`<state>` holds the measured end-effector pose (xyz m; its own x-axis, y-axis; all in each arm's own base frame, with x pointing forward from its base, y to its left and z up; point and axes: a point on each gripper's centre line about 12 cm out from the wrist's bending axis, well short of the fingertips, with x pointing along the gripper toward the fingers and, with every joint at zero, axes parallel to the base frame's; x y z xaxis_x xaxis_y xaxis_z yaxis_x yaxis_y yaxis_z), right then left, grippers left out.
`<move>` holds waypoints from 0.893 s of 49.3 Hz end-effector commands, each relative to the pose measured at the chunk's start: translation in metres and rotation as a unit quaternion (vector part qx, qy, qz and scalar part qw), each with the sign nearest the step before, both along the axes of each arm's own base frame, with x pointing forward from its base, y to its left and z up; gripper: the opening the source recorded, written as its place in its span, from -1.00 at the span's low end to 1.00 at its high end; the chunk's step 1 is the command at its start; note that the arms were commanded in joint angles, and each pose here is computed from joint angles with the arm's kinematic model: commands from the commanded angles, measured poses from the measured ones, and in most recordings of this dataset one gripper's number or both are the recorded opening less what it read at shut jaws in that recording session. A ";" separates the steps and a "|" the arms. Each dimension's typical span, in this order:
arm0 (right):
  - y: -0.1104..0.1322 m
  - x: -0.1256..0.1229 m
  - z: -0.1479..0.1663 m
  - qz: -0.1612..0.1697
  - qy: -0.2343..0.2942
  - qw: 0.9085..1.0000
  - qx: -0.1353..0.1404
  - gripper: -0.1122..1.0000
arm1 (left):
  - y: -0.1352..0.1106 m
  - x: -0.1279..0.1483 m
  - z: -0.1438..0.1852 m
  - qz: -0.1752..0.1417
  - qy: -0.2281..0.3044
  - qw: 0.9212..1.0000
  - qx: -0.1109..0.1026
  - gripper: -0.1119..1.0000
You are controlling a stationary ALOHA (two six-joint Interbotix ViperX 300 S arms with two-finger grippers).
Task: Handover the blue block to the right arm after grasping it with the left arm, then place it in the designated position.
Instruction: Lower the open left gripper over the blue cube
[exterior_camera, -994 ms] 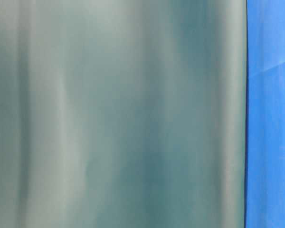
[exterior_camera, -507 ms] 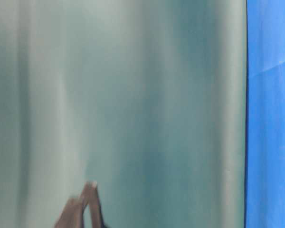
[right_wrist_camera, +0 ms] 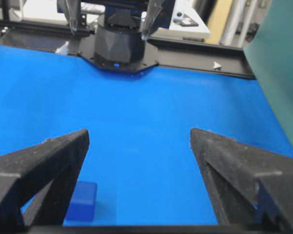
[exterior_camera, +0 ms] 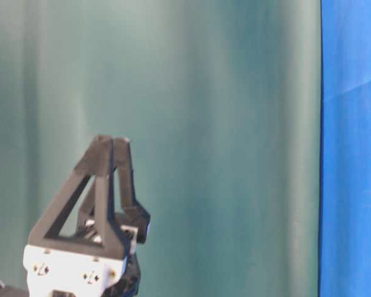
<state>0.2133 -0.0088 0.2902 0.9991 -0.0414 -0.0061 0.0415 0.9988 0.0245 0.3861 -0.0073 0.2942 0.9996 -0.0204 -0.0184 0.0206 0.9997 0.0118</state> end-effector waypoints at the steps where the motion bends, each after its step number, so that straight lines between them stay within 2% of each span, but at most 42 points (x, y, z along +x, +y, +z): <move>1: -0.001 0.003 0.010 -0.001 -0.015 1.000 0.002 0.96 | 0.002 0.004 0.013 0.002 -0.017 1.000 0.000 0.87; 14: -0.001 0.004 0.010 -0.001 -0.013 1.000 0.002 0.96 | 0.000 0.005 0.011 0.001 -0.004 1.000 -0.012 0.87; 22: -0.001 0.004 0.009 -0.001 -0.012 1.000 0.003 0.96 | 0.000 0.009 0.005 0.002 0.053 0.998 -0.030 0.87; 28: -0.001 0.004 0.009 -0.001 -0.012 1.000 0.001 0.96 | 0.000 0.013 0.004 0.005 0.110 0.993 -0.031 0.87; 36: -0.001 0.004 0.009 -0.001 -0.010 1.000 0.001 0.96 | -0.001 0.018 0.005 0.007 0.196 0.980 -0.031 0.87; 44: -0.001 0.004 0.008 -0.001 -0.009 1.000 0.001 0.96 | -0.007 0.024 0.004 0.005 0.279 0.960 -0.027 0.87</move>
<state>0.2146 -0.0089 0.2888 0.9991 -0.0418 -0.0123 0.0421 0.9988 0.0260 0.4057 -0.0092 0.2828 0.8512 -0.0184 -0.5246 -0.0095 0.9987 -0.0504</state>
